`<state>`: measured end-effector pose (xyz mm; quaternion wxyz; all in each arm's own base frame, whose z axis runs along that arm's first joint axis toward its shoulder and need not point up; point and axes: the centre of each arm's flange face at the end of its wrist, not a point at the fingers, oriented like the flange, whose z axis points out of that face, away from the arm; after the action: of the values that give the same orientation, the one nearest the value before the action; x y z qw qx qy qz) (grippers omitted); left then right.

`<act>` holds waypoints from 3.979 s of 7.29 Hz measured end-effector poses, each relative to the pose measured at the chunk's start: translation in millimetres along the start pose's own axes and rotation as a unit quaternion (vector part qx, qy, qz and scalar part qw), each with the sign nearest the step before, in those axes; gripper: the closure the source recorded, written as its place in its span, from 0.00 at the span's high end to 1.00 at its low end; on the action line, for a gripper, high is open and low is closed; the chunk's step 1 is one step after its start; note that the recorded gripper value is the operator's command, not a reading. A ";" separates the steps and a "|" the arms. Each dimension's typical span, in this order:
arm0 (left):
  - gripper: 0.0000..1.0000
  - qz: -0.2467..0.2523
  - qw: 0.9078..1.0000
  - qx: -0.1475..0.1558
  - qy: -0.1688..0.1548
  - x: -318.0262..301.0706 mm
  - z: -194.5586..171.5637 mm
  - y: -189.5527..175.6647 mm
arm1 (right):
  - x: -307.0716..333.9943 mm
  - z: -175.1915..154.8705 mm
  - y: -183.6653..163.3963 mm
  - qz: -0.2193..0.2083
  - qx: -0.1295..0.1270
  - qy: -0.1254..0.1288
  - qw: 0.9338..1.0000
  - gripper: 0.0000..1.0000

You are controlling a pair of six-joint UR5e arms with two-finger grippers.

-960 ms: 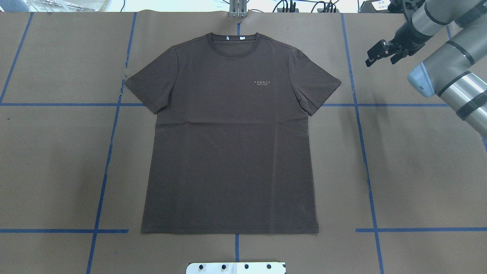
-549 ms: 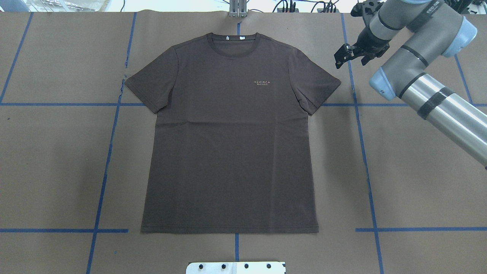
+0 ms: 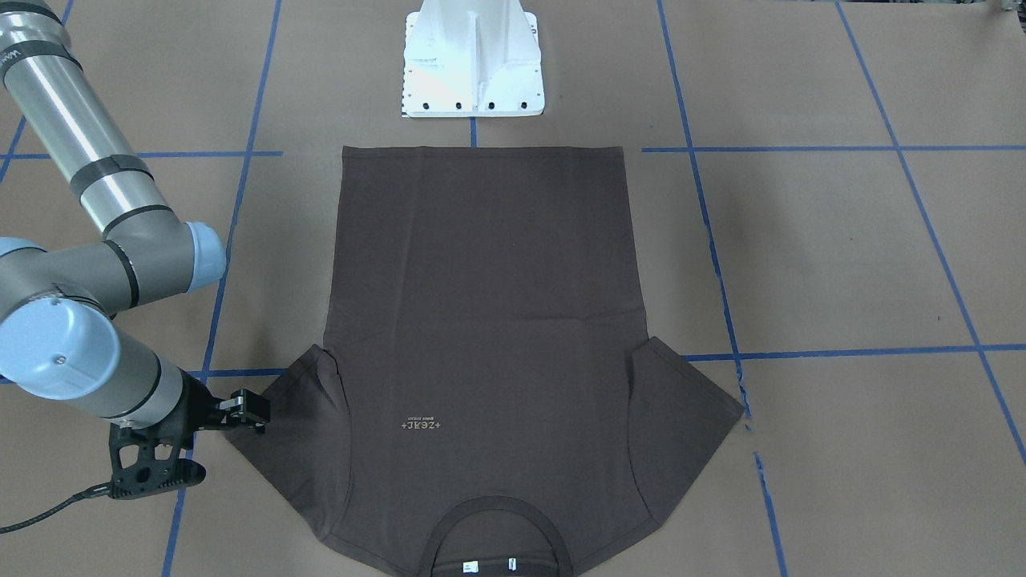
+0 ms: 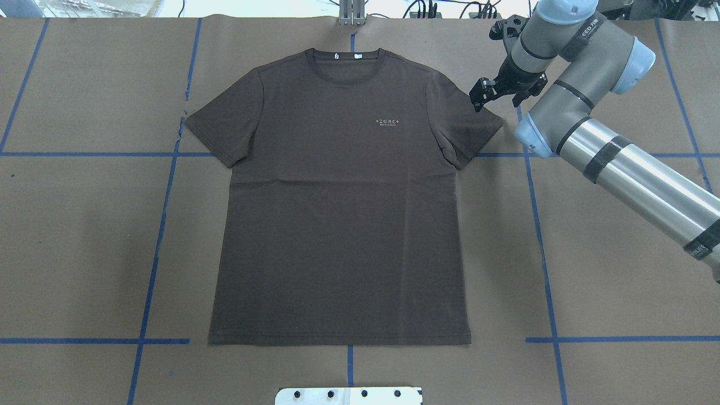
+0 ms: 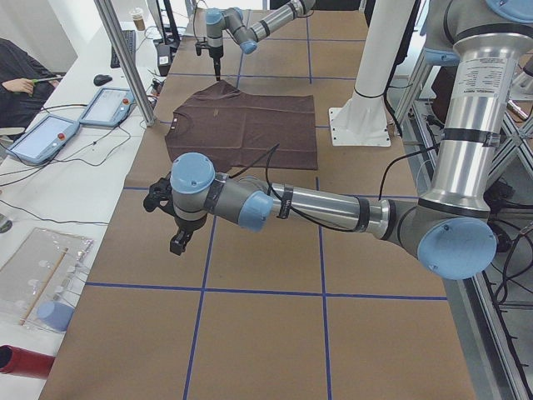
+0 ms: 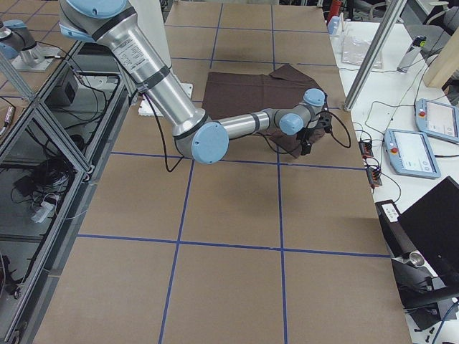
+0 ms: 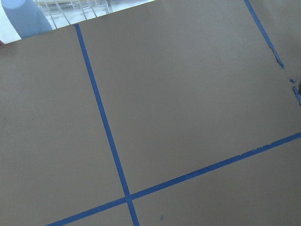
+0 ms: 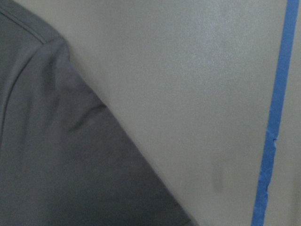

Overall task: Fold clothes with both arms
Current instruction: 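Move the right gripper down to the sleeve nearest it, then grasp the sleeve with the right gripper and fold it inward onto the shirt body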

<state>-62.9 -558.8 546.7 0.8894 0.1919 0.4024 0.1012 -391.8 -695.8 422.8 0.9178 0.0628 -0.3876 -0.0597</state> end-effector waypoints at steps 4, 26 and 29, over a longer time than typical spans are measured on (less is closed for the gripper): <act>1.00 0.001 1.000 0.001 0.000 0.5 -0.4 -0.3 | 11.3 18.4 9.3 0.006 -0.012 0.011 1.000 0.80; 1.00 -0.016 1.000 0.014 0.001 15.2 -3.8 -31.4 | -212.6 -21.7 17.8 -0.058 0.111 -0.030 0.992 1.00; 1.00 -0.109 0.993 0.041 -0.001 110.8 52.6 -84.4 | -155.5 -70.4 14.5 0.031 0.014 -0.044 0.998 1.00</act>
<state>51.6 -611.9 467.7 0.8867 0.1833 0.4242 -0.0133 -448.0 -652.1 267.0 0.9001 0.0607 -0.4305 -0.0288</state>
